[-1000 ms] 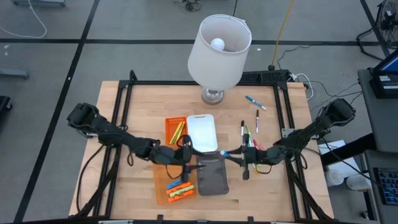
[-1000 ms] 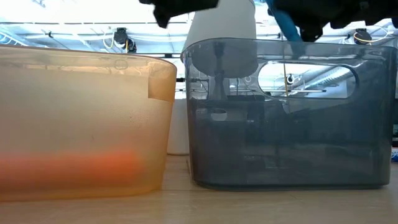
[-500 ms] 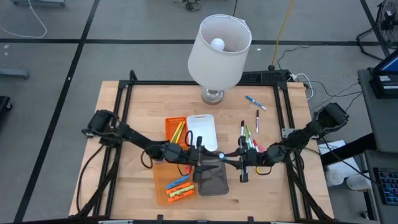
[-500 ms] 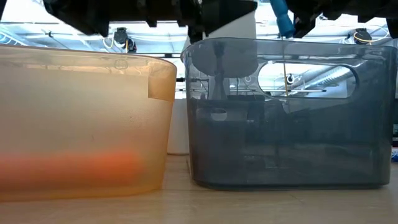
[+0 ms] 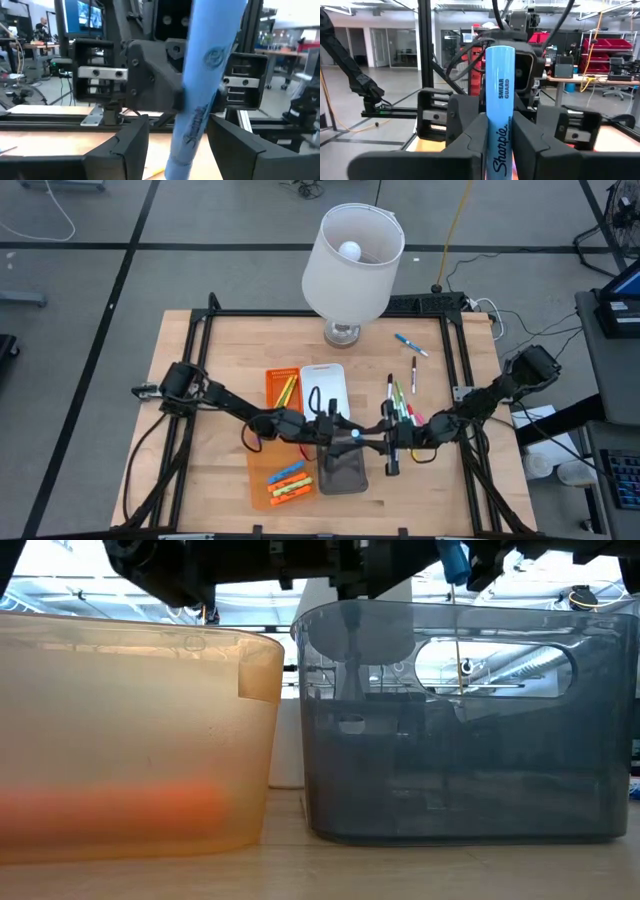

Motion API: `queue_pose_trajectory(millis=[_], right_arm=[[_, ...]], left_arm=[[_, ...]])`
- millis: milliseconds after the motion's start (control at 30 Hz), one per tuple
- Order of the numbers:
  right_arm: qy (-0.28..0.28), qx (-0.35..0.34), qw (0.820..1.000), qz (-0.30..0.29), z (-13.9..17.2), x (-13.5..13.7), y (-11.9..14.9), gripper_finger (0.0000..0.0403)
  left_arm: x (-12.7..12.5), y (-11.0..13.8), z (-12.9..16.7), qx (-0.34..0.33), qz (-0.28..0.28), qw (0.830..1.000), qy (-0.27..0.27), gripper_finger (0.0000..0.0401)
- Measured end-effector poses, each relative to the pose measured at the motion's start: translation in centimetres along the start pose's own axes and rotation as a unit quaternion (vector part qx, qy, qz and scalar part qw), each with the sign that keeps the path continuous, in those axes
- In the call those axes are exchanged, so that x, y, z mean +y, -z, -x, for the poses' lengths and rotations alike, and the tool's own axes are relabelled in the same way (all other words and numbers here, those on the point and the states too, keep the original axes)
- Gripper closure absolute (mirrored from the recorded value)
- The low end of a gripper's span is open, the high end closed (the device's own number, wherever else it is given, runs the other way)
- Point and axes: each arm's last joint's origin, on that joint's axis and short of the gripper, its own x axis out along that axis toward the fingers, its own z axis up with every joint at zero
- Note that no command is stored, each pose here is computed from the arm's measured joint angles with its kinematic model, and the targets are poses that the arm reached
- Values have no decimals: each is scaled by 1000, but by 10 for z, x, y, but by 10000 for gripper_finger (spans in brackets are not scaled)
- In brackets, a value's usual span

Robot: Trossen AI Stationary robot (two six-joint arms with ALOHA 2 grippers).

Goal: Pick & Place Markers
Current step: Put the blue large highlighter pen into the transparent orange bin

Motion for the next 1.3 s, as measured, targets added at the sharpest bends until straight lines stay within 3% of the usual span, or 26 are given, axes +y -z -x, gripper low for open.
queue_pose_trajectory(millis=[167,467,567,700,800,933,1133,1300], right_arm=[[0,2,1000,-1,0,0,0,356],[3,6,1000,1,0,-1,1,356],[4,8,1000,3,-1,-1,2,356],[6,13,1000,3,-1,-2,3,352],[6,16,1000,5,-1,-2,4,310],[29,18,999,21,4,1,-1,240],[75,30,994,71,25,9,-23,174],[92,33,994,57,45,13,-42,158]], left_arm=[[0,-6,-7,22,-28,999,-1,199],[3,-7,-12,44,-23,999,1,209],[3,-7,-12,46,-33,998,2,252],[3,-7,-12,49,-51,997,5,341],[1,-7,-11,58,-62,996,33,339],[-8,-25,-3,91,-83,991,49,339],[-41,-56,32,203,-129,967,84,339],[-75,-51,87,393,-157,904,52,339]])
